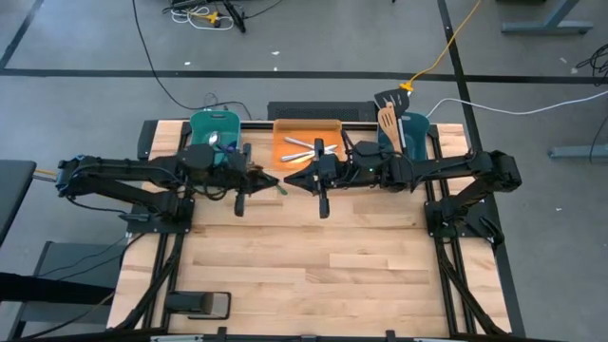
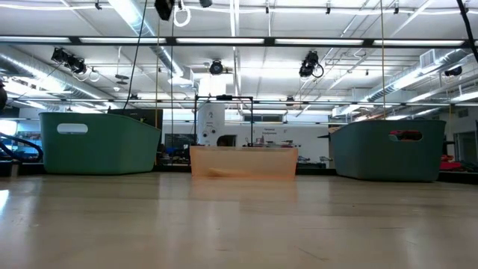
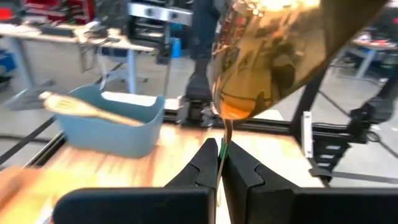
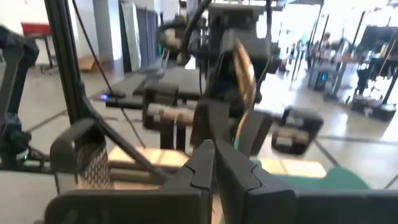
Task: Pick & Place Kitchen Items
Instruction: Put the green spoon into the green bin
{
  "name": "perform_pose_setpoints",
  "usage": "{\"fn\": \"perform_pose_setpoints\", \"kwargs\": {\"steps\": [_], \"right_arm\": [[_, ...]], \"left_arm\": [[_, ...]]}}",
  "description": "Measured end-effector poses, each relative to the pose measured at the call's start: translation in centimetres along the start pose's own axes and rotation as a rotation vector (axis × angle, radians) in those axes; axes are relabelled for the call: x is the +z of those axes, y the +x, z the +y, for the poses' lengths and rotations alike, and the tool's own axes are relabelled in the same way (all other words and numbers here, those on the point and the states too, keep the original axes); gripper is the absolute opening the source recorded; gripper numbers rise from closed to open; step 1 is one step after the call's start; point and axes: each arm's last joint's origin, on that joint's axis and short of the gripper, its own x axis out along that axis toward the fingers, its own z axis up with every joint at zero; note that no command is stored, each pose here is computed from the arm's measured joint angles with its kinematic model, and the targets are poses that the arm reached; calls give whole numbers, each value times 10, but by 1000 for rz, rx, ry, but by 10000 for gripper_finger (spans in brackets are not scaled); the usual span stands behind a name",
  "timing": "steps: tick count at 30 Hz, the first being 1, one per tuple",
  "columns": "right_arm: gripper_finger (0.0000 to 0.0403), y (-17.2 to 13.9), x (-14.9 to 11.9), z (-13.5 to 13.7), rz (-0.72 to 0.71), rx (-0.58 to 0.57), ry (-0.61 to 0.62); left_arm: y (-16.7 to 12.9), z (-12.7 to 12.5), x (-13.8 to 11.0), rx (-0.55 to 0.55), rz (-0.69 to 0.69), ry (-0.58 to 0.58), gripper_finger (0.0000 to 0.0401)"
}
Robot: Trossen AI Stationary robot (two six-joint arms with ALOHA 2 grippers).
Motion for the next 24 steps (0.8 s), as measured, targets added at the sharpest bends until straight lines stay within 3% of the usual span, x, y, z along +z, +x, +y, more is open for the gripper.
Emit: {"fn": "perform_pose_setpoints", "kwargs": {"steps": [8, 18, 24], "right_arm": [[25, -1, -14, 1, 144, 10, 36], [25, -4, -30, 16, 277, 44, 110], [25, -6, -55, 36, 313, 95, 105]], "left_arm": [[-44, 4, 3, 181, 44, -21, 10], [-88, 16, -8, 615, 111, -61, 10], [-97, 24, -17, 800, 188, -43, 9]]}}
